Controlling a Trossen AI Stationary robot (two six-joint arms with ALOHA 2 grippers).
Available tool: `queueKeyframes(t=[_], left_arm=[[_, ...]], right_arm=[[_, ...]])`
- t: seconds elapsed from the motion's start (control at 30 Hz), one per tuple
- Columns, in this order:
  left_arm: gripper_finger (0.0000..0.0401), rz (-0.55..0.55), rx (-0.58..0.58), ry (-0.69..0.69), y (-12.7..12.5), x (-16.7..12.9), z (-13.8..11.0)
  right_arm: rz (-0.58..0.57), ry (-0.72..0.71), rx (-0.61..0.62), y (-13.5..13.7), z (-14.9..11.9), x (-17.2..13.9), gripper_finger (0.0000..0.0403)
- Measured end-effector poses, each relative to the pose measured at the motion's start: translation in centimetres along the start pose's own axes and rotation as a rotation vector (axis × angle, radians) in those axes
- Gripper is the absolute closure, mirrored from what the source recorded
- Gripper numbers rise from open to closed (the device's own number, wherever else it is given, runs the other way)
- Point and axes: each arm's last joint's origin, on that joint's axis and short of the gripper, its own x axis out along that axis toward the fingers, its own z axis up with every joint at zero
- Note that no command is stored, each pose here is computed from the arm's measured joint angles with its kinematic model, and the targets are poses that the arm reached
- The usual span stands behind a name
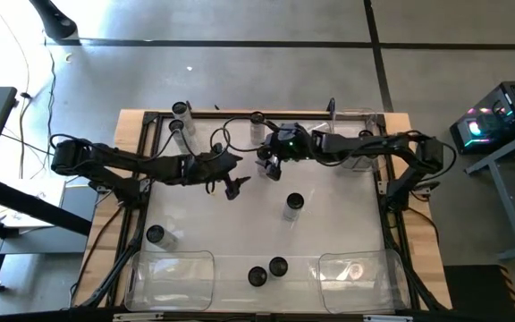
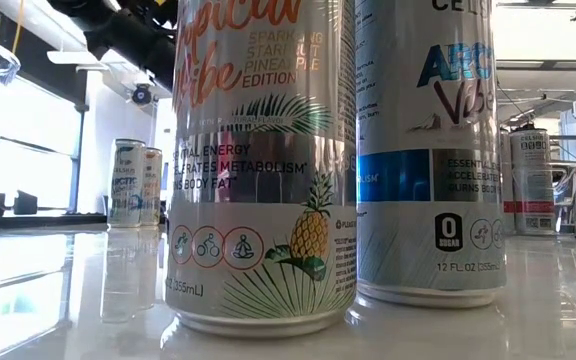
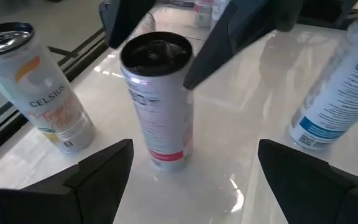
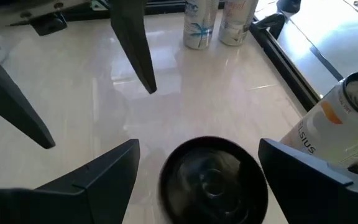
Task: Sort soda cans
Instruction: Put the white-pink soda can into the top transparent bin
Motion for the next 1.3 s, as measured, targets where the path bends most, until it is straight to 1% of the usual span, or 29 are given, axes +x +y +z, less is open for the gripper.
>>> queueKeyframes(t=[0.13,0.37,0.53,0.63,0.73,0.77,0.8,0.9,1.0,1.07,1.2,1.3], left_arm=[[0.0060,-0.001,0.003,-0.003,-0.2,-0.1,0.0],[0.0060,0.010,0.005,-0.006,-0.3,-0.1,0.0],[0.0060,0.010,-0.002,-0.006,-0.3,-0.1,0.0],[0.0060,0.011,-0.004,-0.006,-0.3,-0.1,0.0],[0.0060,0.016,-0.013,-0.007,-0.3,-0.1,0.0],[0.0060,0.017,-0.014,-0.007,-0.2,-0.1,0.0],[0.0060,0.017,-0.019,-0.007,-0.2,-0.1,0.0],[0.0060,0.016,-0.020,-0.003,-0.3,-0.1,-0.1],[0.0060,0.009,-0.016,-0.004,-0.5,-0.2,-0.1],[0.0060,0.007,-0.016,-0.006,-0.6,-0.2,-0.1],[0.0060,0.007,-0.015,-0.007,-0.6,-0.2,0.0],[0.0060,0.006,-0.019,-0.016,-0.6,-0.2,0.0]], right_arm=[[-0.032,-0.023,0.000,-0.1,0.5,-0.6,0.0077],[-0.018,0.068,0.000,-0.1,-0.8,0.4,0.0077],[-0.016,0.089,-0.001,0.0,-1.3,1.0,0.0080],[-0.017,0.090,0.008,-0.1,-1.3,1.1,0.0105],[-0.035,0.081,0.027,-0.2,-1.2,1.0,0.0157],[-0.042,0.082,0.034,-0.3,-1.1,0.8,0.0168],[-0.053,0.085,0.040,-0.4,-1.1,0.5,0.0168],[-0.082,0.077,0.070,-0.9,-0.2,-1.8,0.0168],[-0.178,0.059,0.081,-1.9,1.0,-5.9,0.0168],[-0.259,0.076,0.086,-2.6,1.2,-8.9,0.0168],[-0.416,0.081,0.147,-4.0,0.8,-15.1,0.0168],[-0.540,0.106,0.214,-5.0,-1.0,-18.5,0.0168]])
